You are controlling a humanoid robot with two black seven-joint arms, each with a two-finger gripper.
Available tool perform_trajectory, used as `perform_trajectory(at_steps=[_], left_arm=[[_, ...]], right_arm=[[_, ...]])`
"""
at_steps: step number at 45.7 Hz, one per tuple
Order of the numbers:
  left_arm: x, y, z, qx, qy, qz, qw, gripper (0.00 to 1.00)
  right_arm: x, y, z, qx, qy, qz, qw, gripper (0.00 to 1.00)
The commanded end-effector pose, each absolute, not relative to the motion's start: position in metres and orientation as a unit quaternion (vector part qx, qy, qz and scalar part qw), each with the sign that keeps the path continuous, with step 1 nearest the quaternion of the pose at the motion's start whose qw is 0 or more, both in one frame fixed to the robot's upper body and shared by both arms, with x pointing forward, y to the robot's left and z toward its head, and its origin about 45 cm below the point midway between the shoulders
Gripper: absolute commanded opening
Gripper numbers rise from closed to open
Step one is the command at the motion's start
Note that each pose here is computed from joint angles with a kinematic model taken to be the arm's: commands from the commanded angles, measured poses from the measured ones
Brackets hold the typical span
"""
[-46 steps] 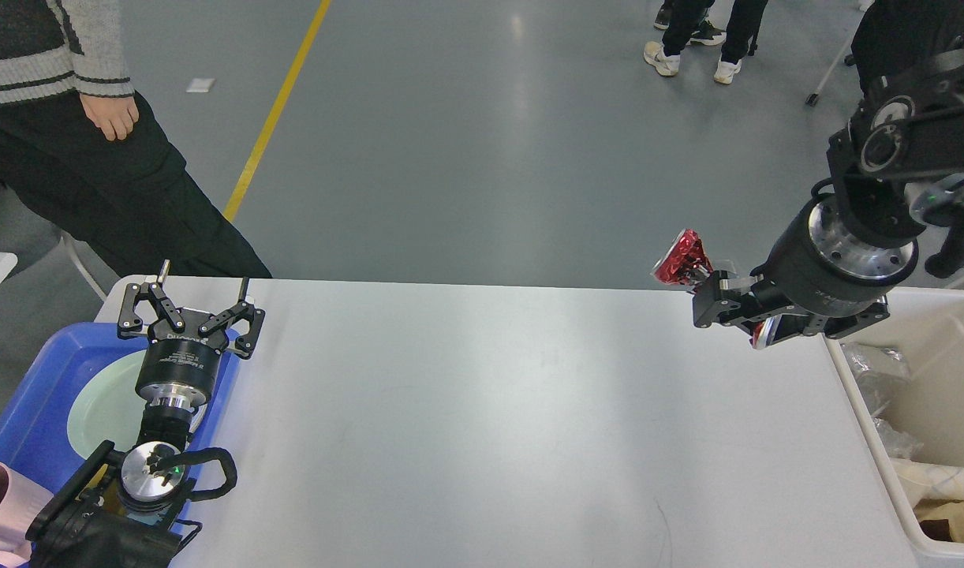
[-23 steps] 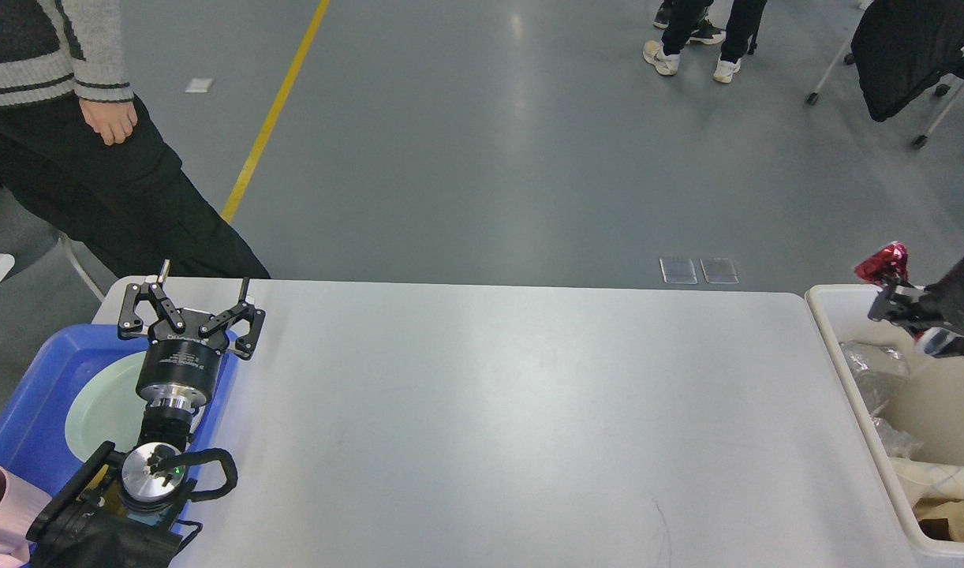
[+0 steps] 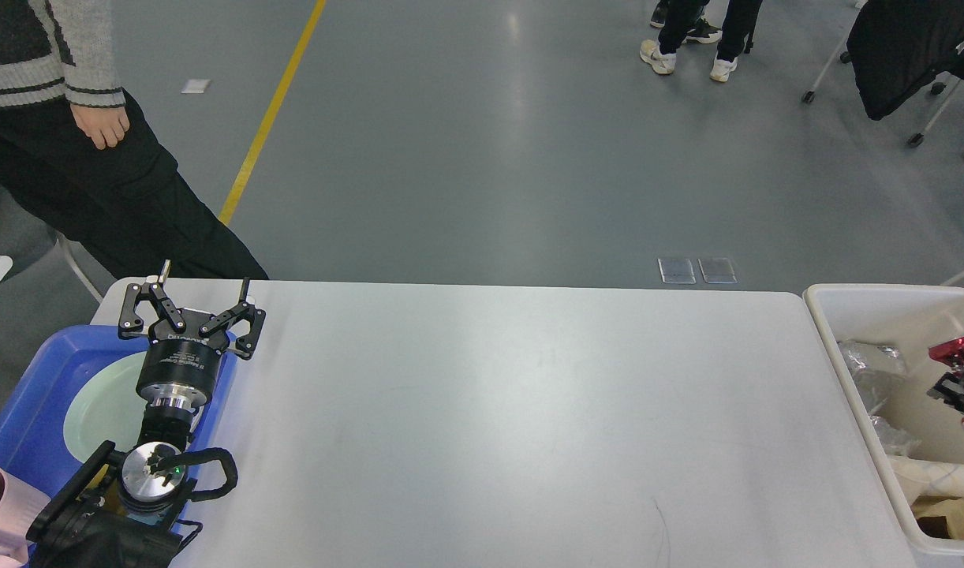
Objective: Tidy desktop
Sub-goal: 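Lower the can into the bin and open the right gripper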
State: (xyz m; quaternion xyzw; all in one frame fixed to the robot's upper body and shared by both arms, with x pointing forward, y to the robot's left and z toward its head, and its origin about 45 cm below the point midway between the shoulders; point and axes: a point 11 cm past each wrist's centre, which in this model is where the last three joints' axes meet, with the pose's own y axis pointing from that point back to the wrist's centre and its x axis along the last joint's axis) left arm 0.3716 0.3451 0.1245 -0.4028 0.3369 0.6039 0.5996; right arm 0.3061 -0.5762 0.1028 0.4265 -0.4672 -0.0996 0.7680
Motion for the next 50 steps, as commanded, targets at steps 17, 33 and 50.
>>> perform_trajectory(at_steps=[17, 33, 50], left_arm=[[0.371, 0.346, 0.124, -0.402, 0.337, 0.604, 0.600, 0.96], [0.372, 0.344, 0.125, -0.402, 0.337, 0.603, 0.601, 0.96], [0.372, 0.346, 0.125, -0.403, 0.336, 0.604, 0.600, 0.96]], right_arm=[[0.251, -0.559, 0.036, 0.365, -0.498, -0.038, 0.786, 0.00], [0.254, -0.554, 0.035, 0.361, -0.504, -0.021, 0.785, 1.00], [0.254, -0.551, 0.033, 0.364, -0.501, -0.024, 0.785, 1.00]])
